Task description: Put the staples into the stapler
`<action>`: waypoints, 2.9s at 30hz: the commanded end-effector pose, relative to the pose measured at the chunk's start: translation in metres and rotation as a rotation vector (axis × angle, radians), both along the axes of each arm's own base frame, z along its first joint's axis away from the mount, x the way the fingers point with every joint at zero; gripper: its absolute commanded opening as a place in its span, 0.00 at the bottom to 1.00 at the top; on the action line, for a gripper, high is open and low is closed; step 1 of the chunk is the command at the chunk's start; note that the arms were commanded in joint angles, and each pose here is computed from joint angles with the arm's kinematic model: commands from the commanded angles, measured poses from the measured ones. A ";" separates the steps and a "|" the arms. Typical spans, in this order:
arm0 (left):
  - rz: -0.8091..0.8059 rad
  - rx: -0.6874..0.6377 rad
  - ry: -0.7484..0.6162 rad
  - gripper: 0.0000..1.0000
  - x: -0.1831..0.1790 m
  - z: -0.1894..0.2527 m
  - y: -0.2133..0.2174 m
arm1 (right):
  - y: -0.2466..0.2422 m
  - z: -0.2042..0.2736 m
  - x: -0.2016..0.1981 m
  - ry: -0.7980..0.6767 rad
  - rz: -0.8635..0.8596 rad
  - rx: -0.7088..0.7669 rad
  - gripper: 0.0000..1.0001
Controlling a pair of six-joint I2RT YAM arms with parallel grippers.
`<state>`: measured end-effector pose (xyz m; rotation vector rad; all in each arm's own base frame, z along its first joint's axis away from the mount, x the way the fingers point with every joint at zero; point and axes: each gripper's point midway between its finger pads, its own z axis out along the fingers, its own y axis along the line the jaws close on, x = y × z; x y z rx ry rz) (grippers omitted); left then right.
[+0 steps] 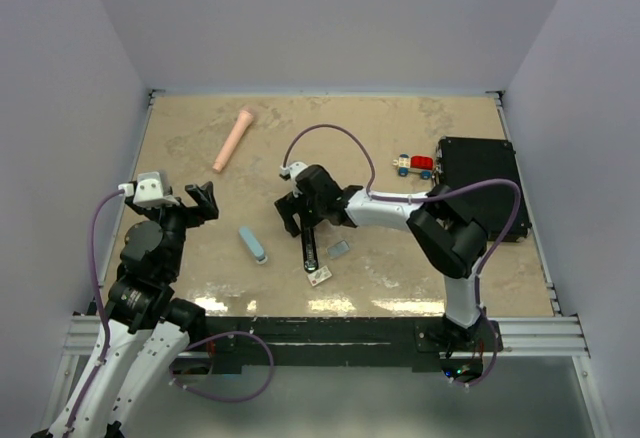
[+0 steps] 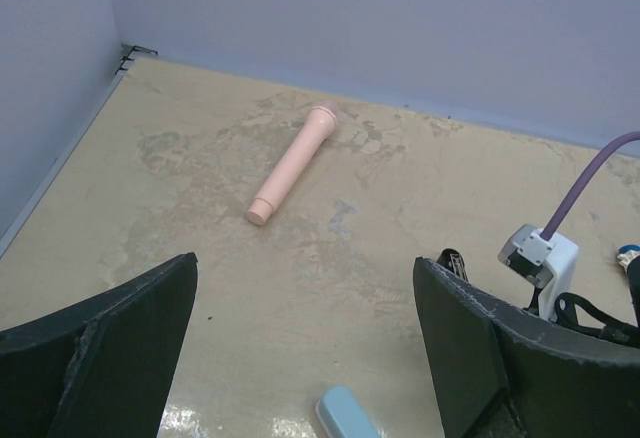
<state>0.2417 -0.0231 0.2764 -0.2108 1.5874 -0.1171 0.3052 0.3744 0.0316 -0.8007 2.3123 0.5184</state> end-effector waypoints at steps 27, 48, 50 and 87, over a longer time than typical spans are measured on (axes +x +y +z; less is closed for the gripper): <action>-0.003 0.005 -0.035 0.93 0.001 0.006 0.001 | -0.099 0.035 -0.074 0.079 -0.182 -0.214 0.32; -0.006 0.003 -0.035 0.93 0.002 0.006 0.000 | -0.091 0.011 -0.074 0.072 -0.188 -0.333 0.29; -0.006 0.002 -0.038 0.93 0.001 0.007 0.000 | -0.090 0.009 -0.074 0.068 -0.188 -0.342 0.29; -0.008 0.003 -0.036 0.93 0.001 0.007 0.000 | -0.096 0.007 -0.080 0.060 -0.166 -0.397 0.25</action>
